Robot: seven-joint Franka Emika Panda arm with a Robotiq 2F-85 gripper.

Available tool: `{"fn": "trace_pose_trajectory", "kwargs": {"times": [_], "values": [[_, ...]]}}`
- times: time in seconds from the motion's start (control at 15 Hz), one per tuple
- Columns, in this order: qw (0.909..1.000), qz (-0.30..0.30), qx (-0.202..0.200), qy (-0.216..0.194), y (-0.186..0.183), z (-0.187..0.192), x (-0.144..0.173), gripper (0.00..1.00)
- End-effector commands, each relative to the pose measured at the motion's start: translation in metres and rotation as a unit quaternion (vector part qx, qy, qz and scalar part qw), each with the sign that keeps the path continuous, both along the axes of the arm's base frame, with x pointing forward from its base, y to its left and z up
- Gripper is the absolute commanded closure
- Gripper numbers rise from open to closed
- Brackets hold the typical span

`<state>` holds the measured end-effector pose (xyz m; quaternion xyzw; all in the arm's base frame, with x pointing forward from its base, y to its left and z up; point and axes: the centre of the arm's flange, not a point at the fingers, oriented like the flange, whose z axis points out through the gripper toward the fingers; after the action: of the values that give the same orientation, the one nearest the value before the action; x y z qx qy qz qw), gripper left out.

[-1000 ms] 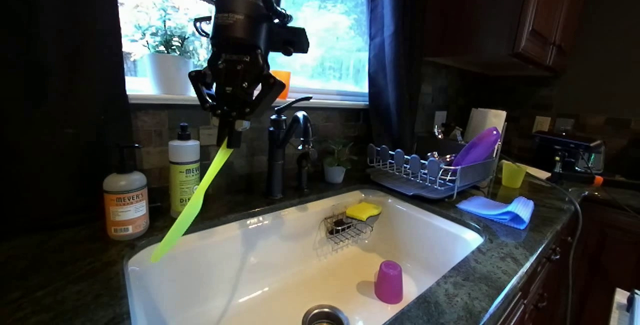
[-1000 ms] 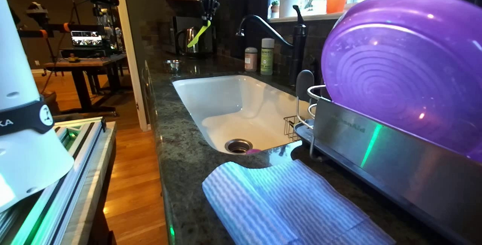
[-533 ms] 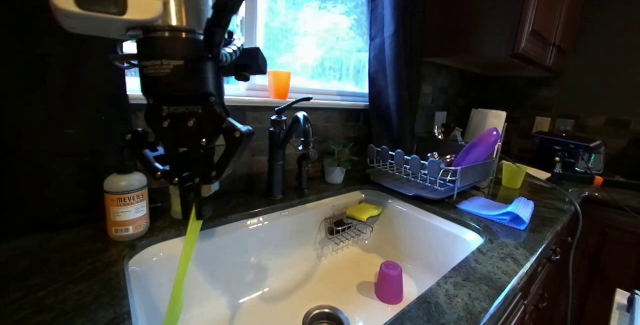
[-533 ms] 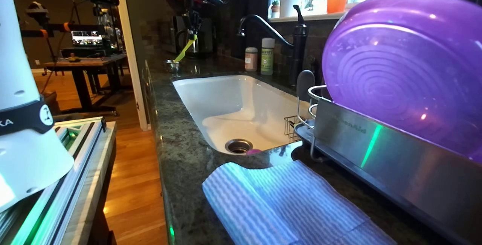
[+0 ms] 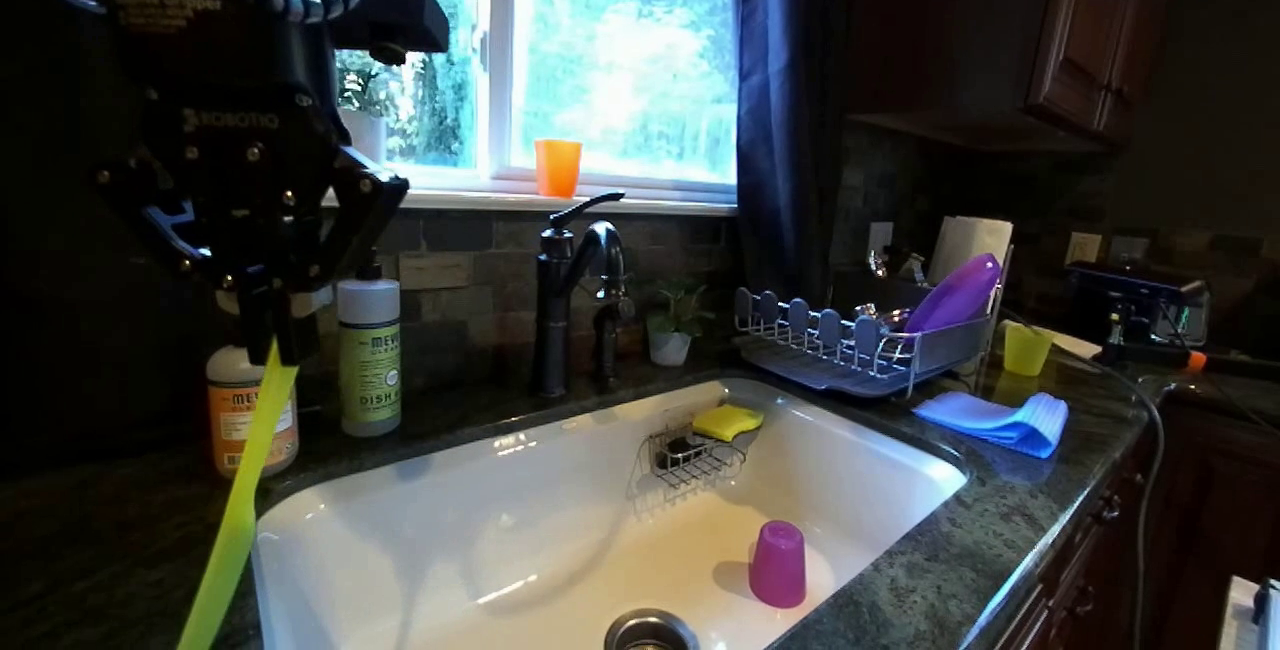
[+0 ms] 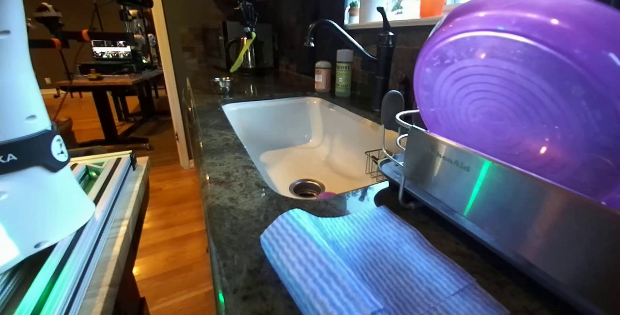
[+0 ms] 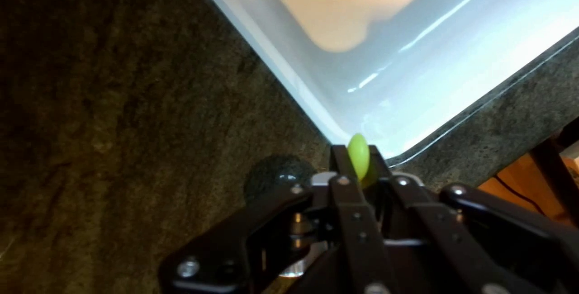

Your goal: Take the green knife off of the dish rack and put it into the glass bowl

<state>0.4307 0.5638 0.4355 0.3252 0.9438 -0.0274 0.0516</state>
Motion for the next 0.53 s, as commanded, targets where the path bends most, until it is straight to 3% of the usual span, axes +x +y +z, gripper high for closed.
{"fn": "trace_pose_trajectory", "kwargs": {"times": [0.0,0.47], "values": [[0.9998,0.019,0.006,-0.003,0.027,-0.008,0.021,0.97],[0.9975,0.066,0.018,0.017,0.049,-0.035,0.025,0.97]]}}
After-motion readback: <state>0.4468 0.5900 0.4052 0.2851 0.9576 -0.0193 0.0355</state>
